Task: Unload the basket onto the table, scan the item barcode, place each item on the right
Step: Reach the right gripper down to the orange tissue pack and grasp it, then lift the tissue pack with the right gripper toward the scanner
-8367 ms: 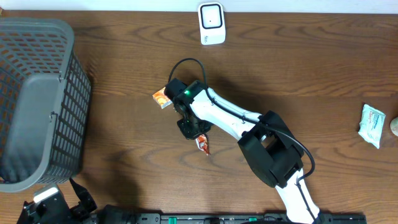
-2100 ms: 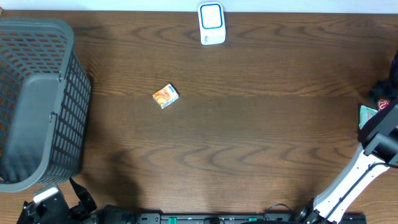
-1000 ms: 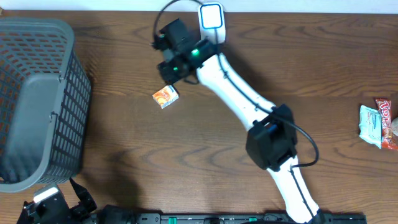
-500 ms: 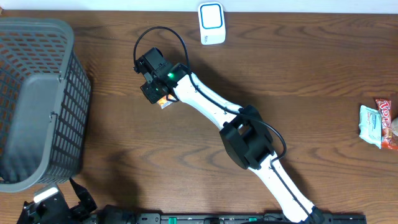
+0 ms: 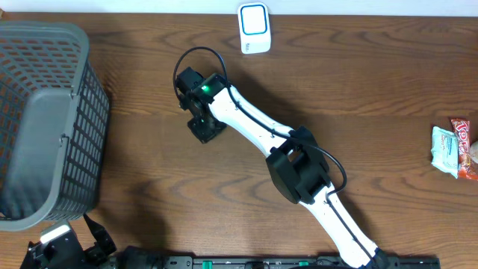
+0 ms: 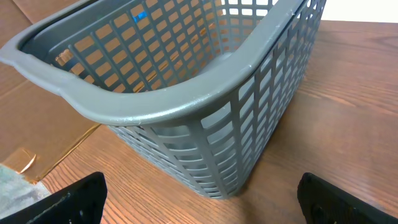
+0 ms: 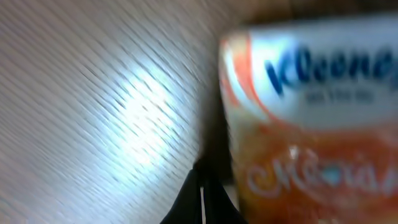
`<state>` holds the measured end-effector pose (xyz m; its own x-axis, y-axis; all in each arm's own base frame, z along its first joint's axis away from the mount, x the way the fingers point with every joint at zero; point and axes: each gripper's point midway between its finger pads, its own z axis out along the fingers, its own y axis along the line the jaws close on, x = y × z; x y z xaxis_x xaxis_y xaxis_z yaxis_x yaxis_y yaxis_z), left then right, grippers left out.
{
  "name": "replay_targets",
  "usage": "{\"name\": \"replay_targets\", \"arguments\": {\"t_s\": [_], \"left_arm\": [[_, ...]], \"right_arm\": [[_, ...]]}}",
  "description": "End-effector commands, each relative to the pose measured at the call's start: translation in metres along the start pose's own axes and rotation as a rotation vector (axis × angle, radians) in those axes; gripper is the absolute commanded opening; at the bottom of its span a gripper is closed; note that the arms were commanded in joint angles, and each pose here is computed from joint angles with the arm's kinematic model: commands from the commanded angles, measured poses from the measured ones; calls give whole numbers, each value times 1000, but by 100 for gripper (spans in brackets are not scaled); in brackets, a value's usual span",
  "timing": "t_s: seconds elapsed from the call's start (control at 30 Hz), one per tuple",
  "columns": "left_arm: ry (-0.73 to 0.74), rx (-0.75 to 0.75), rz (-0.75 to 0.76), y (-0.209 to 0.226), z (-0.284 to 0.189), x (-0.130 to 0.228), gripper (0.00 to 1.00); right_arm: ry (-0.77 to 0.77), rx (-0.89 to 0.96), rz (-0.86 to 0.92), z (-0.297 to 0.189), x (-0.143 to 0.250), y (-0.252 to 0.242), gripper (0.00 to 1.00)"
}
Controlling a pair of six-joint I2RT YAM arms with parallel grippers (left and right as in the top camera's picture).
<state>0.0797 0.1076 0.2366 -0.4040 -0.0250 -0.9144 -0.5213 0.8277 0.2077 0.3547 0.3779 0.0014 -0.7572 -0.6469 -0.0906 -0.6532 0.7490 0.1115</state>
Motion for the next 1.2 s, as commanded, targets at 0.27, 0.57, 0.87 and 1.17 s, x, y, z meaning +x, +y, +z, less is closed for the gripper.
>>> {"name": "replay_targets", "arguments": {"t_s": [0.27, 0.57, 0.87, 1.17], "left_arm": [[-6, -8, 6, 2, -1, 0, 98], [-6, -8, 6, 2, -1, 0, 98], [-6, -8, 6, 2, -1, 0, 98], [-6, -8, 6, 2, -1, 0, 98]], "right_arm": [[-202, 338, 181, -99, -16, -53, 3], [-268, 162, 227, -107, -32, -31, 99], [-287, 143, 235, -82, -46, -32, 99], [-289, 152, 370, -41, -56, -56, 99]]}}
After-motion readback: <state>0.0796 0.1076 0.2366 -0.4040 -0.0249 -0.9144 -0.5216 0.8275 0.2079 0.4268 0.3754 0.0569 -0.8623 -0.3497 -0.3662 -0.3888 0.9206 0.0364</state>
